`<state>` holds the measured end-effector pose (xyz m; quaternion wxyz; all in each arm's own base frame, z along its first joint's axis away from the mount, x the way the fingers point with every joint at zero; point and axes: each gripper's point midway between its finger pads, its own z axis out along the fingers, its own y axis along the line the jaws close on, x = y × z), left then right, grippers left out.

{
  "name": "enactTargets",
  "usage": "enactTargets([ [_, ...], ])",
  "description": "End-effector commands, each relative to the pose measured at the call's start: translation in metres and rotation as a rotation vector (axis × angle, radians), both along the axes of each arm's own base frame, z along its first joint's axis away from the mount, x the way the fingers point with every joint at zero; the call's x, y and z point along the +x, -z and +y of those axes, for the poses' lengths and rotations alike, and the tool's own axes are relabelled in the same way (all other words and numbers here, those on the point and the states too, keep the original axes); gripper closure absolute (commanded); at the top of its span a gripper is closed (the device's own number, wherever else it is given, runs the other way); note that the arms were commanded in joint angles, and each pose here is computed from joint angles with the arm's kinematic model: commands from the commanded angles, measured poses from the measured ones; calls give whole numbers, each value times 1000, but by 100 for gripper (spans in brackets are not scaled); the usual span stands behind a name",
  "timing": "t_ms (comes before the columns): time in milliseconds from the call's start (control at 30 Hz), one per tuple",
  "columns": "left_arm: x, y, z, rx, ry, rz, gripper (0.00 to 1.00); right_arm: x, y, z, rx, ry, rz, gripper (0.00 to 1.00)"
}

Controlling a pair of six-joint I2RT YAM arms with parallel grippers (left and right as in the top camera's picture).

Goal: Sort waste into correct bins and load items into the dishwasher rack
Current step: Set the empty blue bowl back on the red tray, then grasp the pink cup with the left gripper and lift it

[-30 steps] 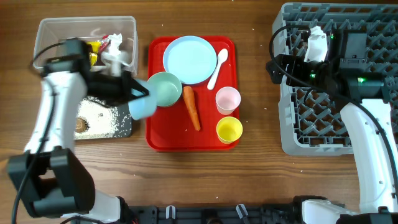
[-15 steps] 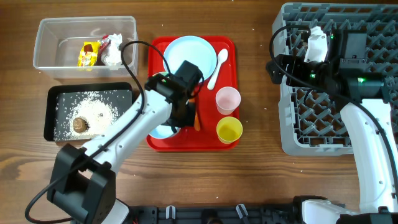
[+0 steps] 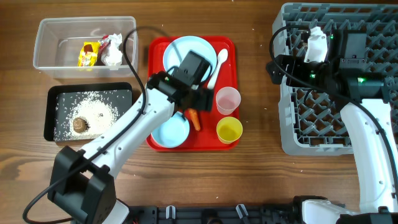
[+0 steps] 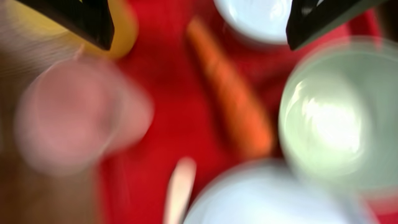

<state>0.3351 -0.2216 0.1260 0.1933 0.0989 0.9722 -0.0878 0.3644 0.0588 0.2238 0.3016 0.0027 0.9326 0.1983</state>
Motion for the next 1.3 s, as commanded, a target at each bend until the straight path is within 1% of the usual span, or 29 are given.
enactTargets([
  [0, 29, -14, -17, -65, 47, -101, 11, 5, -4, -2, 0, 14, -7, 0],
  [133, 41, 25, -36, -95, 91, -49, 19, 5, -5, -2, -3, 15, -10, 1],
  [267, 43, 37, -41, -105, 99, -30, 25, 6, -4, -6, -21, 29, -10, 1],
  [333, 42, 36, -42, -113, 104, -26, 27, 6, -4, -6, -21, 29, -12, 0],
  [433, 37, 41, -48, -137, 122, 3, 34, 7, -4, -6, -21, 29, -14, 0],
  [600, 27, 63, -57, -139, 149, 66, 39, 7, -4, -8, -31, 36, -13, 0],
  [700, 26, 64, -58, -137, 152, 70, 50, 7, -3, -9, -35, 40, -13, 1],
  [733, 26, 64, -58, -137, 152, 70, 59, 7, -3, -9, -35, 40, -13, 1],
  [800, 26, 65, -58, -136, 151, 72, 71, 7, -3, -9, -36, 40, -13, 0],
  [833, 26, 65, -58, -138, 145, 74, 75, 7, -3, -9, -35, 40, -13, 0],
  [1100, 26, 65, -58, -145, 128, 77, 75, 7, -3, -9, -36, 40, -13, 0],
  [1267, 24, 64, -64, -173, 94, 95, 79, 7, -3, -9, -36, 40, -13, 0],
])
